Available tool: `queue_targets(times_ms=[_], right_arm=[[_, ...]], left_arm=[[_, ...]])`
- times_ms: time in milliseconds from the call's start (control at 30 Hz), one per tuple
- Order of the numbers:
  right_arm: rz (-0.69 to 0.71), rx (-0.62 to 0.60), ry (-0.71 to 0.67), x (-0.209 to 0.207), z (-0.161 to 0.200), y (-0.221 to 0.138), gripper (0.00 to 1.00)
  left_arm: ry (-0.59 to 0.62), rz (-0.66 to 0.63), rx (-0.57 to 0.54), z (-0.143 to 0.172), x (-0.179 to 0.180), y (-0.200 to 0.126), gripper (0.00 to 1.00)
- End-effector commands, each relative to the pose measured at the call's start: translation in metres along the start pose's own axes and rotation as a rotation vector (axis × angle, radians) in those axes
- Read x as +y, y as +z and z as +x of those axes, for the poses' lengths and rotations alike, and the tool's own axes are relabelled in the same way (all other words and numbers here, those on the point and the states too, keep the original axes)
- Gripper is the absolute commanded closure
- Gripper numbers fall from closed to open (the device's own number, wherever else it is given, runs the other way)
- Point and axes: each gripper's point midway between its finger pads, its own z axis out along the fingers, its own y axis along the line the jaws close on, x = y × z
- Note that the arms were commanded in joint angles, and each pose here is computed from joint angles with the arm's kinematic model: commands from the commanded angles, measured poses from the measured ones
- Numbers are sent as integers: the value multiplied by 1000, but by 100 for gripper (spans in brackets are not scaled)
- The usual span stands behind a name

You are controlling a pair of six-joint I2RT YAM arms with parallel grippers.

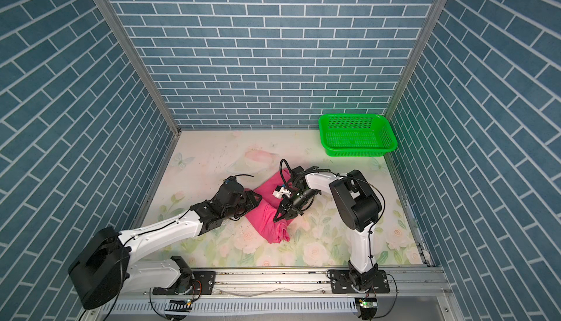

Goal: Roll up the long pants
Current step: Roll the long pant at the center of the board.

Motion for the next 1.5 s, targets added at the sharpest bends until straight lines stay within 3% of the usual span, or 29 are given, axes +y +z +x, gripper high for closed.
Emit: queue_targets(times_ms=[0, 133, 200, 300, 400, 533, 600, 767, 1000, 1233, 1333, 1467], right_arm=[[130, -77, -35, -15, -9, -15, 38], [398, -245, -88, -18, -12, -61, 30], [654, -302, -138, -16, -6, -93, 30], [1088, -287, -284, 0, 13, -121, 30], [1361, -263, -403, 20, 29, -125, 30], [1606, -225, -468, 24, 40, -109, 31], [1699, -276, -486, 26, 41, -101, 31], [1751, -315, -591, 31, 34, -65, 31], [1610, -390, -747, 88, 30, -10, 33], [1541, -289, -916, 120, 51, 38, 33], [1531, -196, -898, 104, 58, 52, 33], [1600, -145, -836, 73, 51, 53, 32]], left_arm=[[59, 2, -3, -4, 0, 21, 48], [78, 0, 16, -3, 0, 45, 48], [92, -4, 28, -2, -1, 56, 48], [92, 2, 41, -2, -3, 72, 47], [88, 6, 71, 1, -8, 90, 47], [41, 26, 90, 2, -13, 113, 48], [-2, 59, 95, 0, -13, 123, 48], [25, 52, 78, -21, -14, 131, 48], [106, 45, -35, -109, -35, 105, 48], [126, 48, -63, -149, -34, 113, 48], [112, 68, -134, -187, -42, 90, 47], [80, 72, -249, -254, -38, 27, 48]])
